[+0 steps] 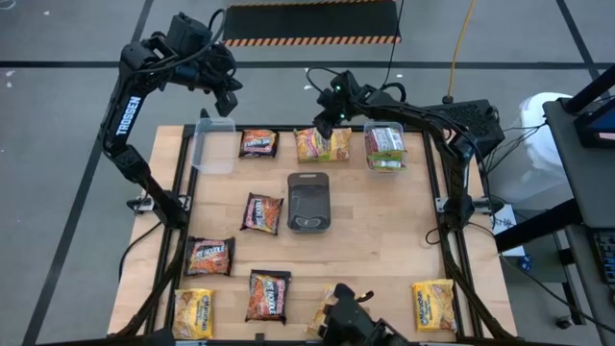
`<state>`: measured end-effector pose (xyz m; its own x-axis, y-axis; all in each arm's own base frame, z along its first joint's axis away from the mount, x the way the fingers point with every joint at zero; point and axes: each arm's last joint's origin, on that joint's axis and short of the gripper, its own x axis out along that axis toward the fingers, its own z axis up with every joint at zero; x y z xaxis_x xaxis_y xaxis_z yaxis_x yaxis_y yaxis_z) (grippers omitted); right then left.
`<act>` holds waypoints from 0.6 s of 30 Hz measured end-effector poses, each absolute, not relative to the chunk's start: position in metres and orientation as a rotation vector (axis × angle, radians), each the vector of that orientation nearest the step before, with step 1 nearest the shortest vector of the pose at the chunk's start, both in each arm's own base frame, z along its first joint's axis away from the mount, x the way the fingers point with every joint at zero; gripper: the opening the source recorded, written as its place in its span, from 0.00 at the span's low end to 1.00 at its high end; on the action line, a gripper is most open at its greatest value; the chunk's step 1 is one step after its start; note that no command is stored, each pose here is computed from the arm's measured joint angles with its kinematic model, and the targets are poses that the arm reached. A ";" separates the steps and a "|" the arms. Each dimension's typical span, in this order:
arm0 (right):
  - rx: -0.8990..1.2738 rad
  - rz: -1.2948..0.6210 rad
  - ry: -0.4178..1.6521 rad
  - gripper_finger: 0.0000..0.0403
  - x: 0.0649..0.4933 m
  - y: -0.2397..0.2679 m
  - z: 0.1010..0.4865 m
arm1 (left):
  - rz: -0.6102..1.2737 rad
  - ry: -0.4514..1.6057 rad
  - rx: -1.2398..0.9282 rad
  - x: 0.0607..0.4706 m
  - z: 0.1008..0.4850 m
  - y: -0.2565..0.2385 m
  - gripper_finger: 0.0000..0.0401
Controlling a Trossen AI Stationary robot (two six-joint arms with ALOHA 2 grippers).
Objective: Sort Maruchan noodles
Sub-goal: Put the green noodle pack into the right transparent bin
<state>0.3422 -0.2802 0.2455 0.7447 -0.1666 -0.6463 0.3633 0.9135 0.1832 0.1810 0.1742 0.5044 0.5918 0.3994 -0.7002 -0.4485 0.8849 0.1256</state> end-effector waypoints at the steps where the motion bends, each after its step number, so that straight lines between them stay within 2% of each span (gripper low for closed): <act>1: 0.340 -0.309 0.676 0.17 0.341 -0.282 0.244 | 0.493 0.797 -0.066 0.181 0.504 0.174 0.02; 13: 0.406 -0.416 0.696 0.17 0.338 -0.288 0.237 | 0.492 0.801 -0.067 0.181 0.504 0.174 0.02; 18: 0.168 -0.330 0.744 0.17 0.339 -0.287 0.234 | 0.491 0.802 -0.065 0.181 0.504 0.174 0.02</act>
